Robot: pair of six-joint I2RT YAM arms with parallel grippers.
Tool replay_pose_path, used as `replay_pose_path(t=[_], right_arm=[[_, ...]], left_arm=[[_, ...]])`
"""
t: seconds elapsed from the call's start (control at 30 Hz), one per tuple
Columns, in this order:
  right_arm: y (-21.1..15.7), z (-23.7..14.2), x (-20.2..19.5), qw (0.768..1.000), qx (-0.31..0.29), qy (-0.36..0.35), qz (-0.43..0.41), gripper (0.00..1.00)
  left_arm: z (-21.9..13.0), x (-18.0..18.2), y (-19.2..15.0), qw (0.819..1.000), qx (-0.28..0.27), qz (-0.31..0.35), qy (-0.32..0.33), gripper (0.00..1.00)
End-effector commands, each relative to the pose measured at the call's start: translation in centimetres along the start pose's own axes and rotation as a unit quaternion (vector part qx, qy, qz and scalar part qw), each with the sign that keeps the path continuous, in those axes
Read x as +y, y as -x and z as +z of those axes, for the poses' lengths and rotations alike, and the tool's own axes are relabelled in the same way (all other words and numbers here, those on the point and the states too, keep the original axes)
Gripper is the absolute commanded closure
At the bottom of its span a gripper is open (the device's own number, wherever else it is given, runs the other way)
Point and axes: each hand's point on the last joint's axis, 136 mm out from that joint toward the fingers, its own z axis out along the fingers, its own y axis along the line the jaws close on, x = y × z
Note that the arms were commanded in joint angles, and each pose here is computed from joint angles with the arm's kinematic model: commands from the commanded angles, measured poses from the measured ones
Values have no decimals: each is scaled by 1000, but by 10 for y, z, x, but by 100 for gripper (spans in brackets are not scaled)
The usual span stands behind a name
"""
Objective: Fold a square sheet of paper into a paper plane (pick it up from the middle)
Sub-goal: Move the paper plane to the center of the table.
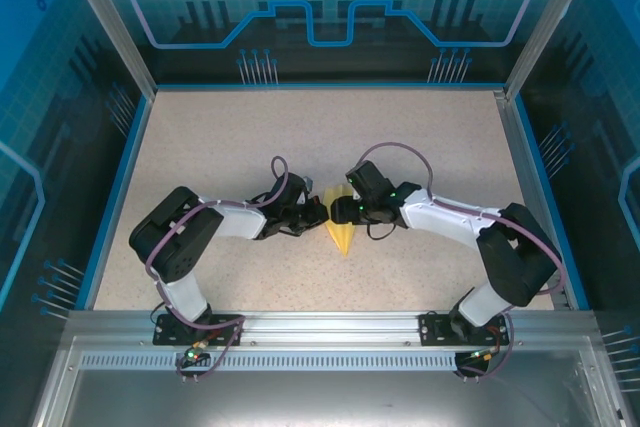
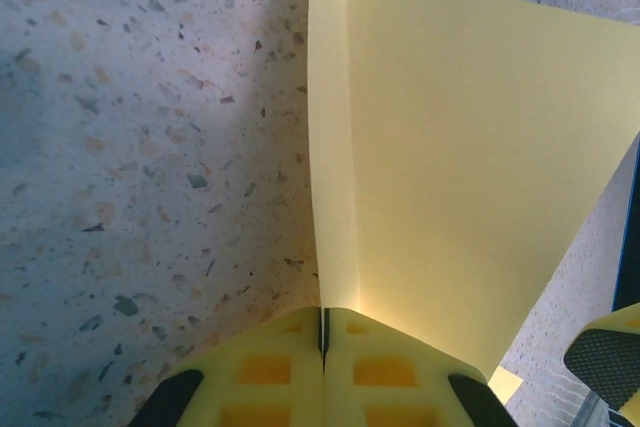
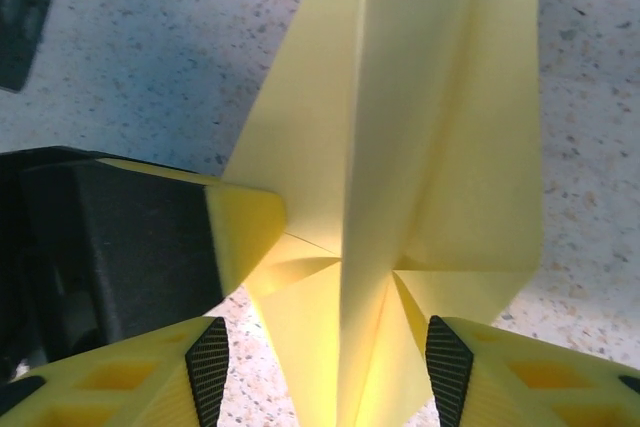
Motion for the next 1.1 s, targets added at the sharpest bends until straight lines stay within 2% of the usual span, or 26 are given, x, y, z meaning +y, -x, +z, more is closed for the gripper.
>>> replay_pose_path(t=[0.0,0.7,1.07], right_arm=[[-10,1,-11,999,19,-43,8,41],[-26,16,12,998,54,31,12,48],[-38,23,2,998,61,-30,10,49]], left_arm=[[-4,-2,4,1000,-8,3,-7,100],[-1,-5,4,1000,-3,6,-14,100],[-1,-6,3,1000,-2,5,-20,100]])
